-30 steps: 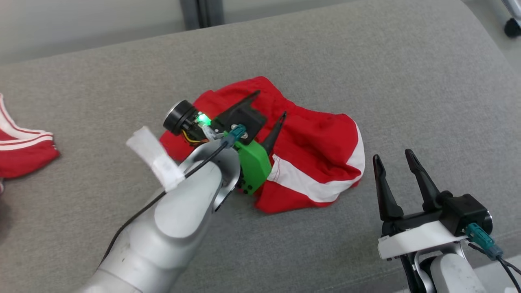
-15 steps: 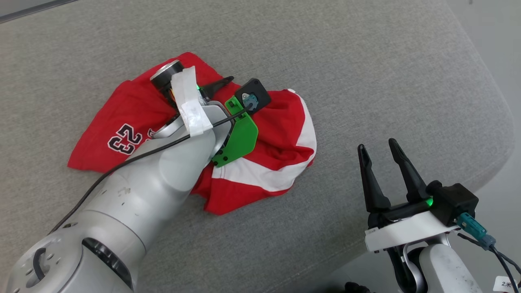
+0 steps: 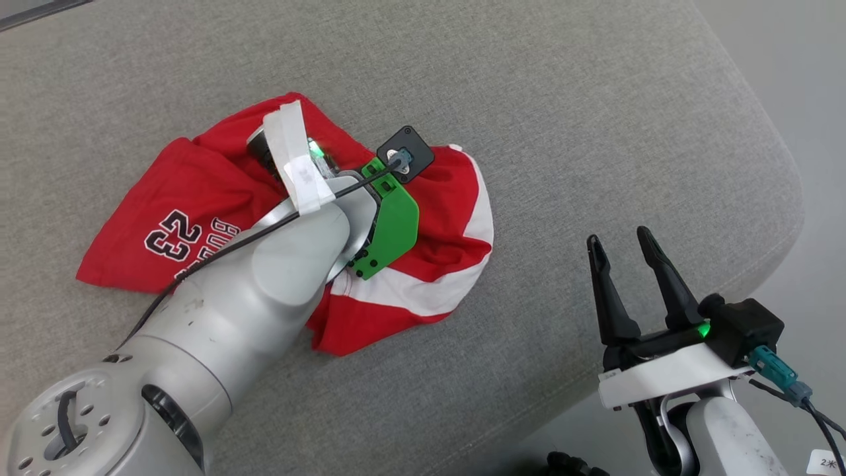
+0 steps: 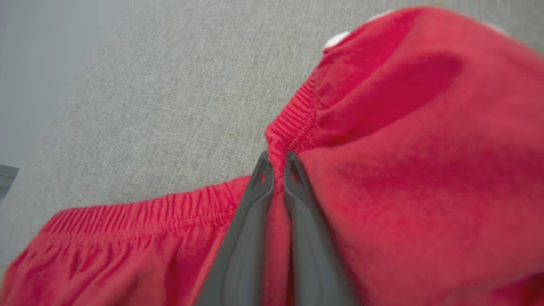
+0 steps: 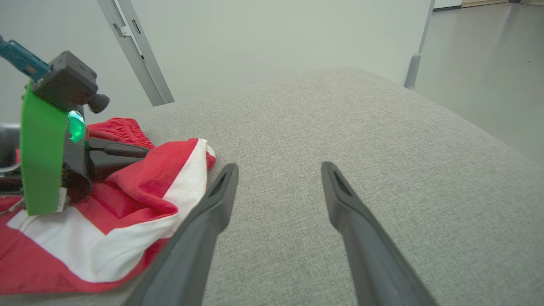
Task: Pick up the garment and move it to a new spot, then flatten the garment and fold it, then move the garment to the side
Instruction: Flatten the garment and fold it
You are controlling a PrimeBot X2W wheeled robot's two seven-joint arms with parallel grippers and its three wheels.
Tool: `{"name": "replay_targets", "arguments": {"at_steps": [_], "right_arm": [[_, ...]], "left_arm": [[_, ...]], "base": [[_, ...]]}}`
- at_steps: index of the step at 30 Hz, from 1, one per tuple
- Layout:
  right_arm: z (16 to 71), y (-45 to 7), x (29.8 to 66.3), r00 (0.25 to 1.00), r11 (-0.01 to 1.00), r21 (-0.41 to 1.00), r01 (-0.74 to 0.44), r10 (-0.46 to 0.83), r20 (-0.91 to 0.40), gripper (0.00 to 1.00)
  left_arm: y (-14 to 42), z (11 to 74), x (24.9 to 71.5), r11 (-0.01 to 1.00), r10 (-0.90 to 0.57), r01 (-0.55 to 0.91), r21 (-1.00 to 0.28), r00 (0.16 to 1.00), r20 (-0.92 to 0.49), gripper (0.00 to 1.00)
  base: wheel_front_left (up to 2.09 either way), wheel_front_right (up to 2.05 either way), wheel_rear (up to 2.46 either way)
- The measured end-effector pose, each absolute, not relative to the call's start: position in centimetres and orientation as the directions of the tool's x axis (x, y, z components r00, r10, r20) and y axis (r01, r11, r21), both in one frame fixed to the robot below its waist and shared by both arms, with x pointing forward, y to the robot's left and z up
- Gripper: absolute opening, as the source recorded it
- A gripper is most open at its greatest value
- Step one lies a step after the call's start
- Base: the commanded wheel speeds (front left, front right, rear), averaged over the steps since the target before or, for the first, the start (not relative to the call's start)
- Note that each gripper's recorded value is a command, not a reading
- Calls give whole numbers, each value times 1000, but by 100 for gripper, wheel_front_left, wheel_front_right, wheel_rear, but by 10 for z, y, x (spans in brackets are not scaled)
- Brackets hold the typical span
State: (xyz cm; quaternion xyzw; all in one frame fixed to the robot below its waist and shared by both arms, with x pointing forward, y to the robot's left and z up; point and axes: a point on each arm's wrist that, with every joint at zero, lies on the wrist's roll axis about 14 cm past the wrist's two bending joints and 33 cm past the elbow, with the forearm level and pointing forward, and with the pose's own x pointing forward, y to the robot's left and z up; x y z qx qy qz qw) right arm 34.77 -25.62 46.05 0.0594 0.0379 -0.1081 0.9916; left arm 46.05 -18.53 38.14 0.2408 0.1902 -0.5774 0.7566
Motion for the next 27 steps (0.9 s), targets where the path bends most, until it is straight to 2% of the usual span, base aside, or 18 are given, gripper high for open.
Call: {"name": "replay_targets", "arguments": {"at_steps": [3, 7, 11, 14, 18, 20, 24, 27], "right_arm": [[464, -254, 349, 977, 972, 109, 206, -199, -74, 100], [471, -249, 351, 983, 977, 110, 184, -180, -48, 100], [475, -243, 350, 986, 980, 116, 164, -161, -33, 100], [480, -238, 350, 989, 982, 121, 146, -146, -11, 100], [485, -232, 348, 992, 986, 118, 121, -123, 8, 100], [487, -229, 346, 993, 986, 120, 112, -114, 16, 100], [490, -219, 347, 996, 991, 109, 77, -80, 27, 100], [492, -203, 358, 999, 995, 102, 20, -24, 40, 100]], "left_arm": [[-195, 414, 466, 238, -842, 961, 142, 277, -463, 0], [-204, 498, 495, 320, -910, 932, 170, 353, -220, 0], [-202, 579, 510, 391, -918, 904, 169, 397, 0, 0], [-196, 632, 509, 417, -908, 890, 183, 400, 124, 0], [-179, 672, 500, 449, -886, 872, 193, 408, 220, 0], [-163, 664, 498, 479, -872, 859, 179, 441, 213, 0], [-122, 607, 478, 537, -841, 834, 127, 519, 151, 0], [-72, 535, 441, 616, -785, 788, -20, 615, 66, 0]], "base": [[0, 0, 0], [0, 0, 0], [0, 0, 0], [0, 0, 0], [0, 0, 0], [0, 0, 0], [0, 0, 0], [0, 0, 0]]}}
